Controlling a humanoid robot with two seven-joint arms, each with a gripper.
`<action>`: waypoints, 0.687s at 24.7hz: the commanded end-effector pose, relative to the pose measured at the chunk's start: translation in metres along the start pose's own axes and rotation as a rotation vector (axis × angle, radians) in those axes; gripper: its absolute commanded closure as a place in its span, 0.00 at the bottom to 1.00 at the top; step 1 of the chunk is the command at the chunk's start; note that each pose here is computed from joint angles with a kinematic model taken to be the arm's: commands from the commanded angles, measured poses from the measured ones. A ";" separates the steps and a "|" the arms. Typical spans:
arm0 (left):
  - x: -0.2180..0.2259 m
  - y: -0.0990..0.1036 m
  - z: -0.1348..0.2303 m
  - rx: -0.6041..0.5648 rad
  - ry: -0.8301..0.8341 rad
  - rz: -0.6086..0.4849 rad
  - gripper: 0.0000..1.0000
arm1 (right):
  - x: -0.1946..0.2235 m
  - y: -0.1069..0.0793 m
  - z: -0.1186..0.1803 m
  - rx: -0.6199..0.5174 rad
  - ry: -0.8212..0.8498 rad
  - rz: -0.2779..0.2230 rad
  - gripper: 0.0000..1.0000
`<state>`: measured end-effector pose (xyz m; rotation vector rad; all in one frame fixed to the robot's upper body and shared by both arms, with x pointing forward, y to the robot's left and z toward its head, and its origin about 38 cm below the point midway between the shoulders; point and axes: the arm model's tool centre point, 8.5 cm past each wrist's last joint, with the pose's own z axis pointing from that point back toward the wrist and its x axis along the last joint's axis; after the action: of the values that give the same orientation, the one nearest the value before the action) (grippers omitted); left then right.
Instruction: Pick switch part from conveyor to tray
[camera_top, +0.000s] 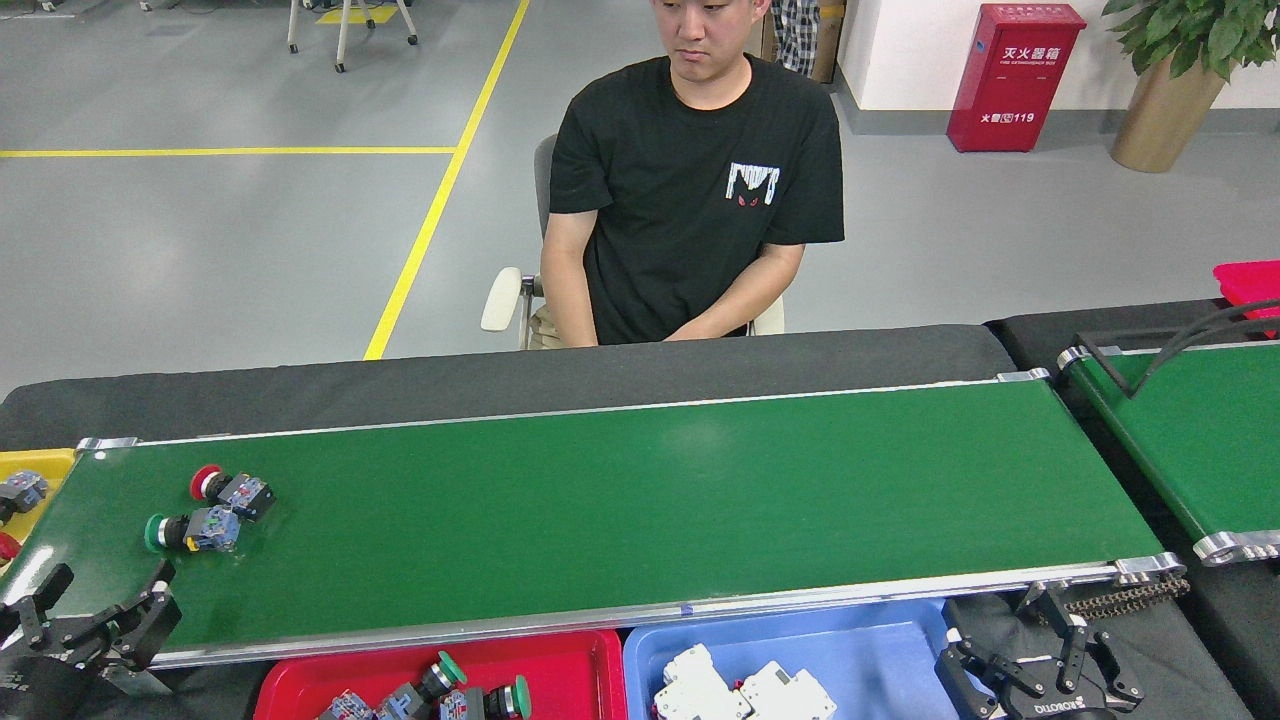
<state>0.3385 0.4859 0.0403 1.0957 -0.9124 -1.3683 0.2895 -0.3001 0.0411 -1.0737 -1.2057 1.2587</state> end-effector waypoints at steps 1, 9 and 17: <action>0.002 0.009 -0.008 0.010 -0.018 -0.021 0.00 | -0.002 -0.007 -0.002 -0.024 -0.006 0.011 0.00; -0.004 0.013 -0.039 -0.013 0.034 0.050 0.00 | 0.004 -0.005 -0.002 -0.017 -0.023 0.011 0.00; -0.012 0.021 -0.079 -0.061 0.173 0.037 0.10 | 0.005 -0.005 -0.002 -0.015 -0.025 0.009 0.00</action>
<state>0.4116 0.4907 0.0254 1.0528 -0.7702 -1.2860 0.2894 -0.2932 0.0394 -1.0584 -1.2167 1.2731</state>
